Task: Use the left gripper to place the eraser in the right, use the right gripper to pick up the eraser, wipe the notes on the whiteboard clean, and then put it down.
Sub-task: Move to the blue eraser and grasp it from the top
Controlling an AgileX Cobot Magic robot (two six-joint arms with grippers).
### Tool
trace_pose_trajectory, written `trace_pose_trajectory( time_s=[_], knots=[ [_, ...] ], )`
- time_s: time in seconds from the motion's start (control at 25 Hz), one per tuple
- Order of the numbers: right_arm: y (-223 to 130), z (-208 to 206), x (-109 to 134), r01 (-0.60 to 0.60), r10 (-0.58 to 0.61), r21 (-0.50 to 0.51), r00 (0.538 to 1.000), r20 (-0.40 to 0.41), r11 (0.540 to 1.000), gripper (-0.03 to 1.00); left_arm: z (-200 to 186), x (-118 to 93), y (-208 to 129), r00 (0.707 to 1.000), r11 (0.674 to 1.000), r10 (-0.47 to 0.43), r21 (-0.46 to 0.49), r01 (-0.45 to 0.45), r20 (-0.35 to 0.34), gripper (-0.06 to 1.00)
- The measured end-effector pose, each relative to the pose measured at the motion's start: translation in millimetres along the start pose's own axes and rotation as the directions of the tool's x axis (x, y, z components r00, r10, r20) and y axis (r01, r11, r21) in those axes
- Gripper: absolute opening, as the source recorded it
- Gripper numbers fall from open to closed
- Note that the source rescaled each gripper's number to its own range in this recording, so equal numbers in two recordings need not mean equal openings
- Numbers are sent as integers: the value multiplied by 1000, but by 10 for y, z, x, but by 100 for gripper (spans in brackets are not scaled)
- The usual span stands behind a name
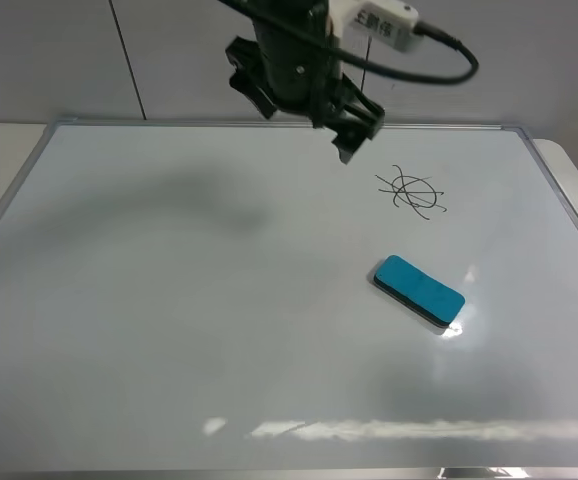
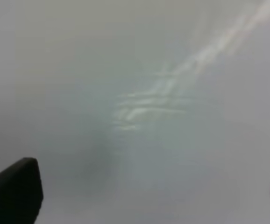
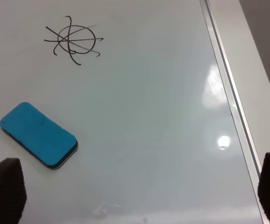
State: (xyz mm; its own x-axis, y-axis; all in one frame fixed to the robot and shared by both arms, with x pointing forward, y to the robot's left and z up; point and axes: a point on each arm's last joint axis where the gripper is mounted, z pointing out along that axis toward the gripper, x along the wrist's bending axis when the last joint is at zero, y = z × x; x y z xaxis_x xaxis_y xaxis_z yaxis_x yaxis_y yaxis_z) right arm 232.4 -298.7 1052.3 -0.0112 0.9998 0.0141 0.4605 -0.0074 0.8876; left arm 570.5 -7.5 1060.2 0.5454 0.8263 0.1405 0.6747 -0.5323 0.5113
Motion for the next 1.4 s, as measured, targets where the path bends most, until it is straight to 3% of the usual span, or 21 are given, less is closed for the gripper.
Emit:
trace_pose_trajectory(
  time_s=[0.24, 0.36, 0.52, 0.6, 0.72, 0.92, 1.12, 1.24, 1.4],
  knots=[
    [0, 0, 0, 0, 0, 0, 1000, 0, 1000, 100, -872, 825, 42, 984, 979, -163, -137, 153, -65, 100],
    [0, 0, 0, 0, 0, 0, 1000, 0, 1000, 100, -1315, 1155, -82, 967, 964, -230, -163, 211, -109, 100],
    [0, 0, 0, 0, 0, 0, 1000, 0, 1000, 100, -1996, 1468, -343, 953, 951, -256, -221, 218, -160, 100],
    [0, 0, 0, 0, 0, 0, 1000, 0, 1000, 100, -2407, 1593, -505, 941, 924, -290, -306, 228, -175, 100],
    [0, 0, 0, 0, 0, 0, 1000, 0, 1000, 100, -3070, 1724, -854, 909, 858, -367, -450, 247, -199, 100],
    [0, 0, 0, 0, 0, 0, 1000, 0, 1000, 100, -4116, 1671, -1660, 846, 698, -485, -680, 224, -220, 100],
    [0, 0, 0, 0, 0, 0, 1000, 0, 1000, 100, -4760, 1385, -2550, 825, 535, -535, -829, 164, -182, 100],
    [0, 0, 0, 0, 0, 0, 1000, 0, 1000, 100, -4816, 1228, -3036, 822, 492, -543, -858, 147, -170, 100],
    [0, 0, 0, 0, 0, 0, 1000, 0, 1000, 100, -4485, 1065, -3468, 799, 526, -568, -834, 168, -197, 100]
  ],
)
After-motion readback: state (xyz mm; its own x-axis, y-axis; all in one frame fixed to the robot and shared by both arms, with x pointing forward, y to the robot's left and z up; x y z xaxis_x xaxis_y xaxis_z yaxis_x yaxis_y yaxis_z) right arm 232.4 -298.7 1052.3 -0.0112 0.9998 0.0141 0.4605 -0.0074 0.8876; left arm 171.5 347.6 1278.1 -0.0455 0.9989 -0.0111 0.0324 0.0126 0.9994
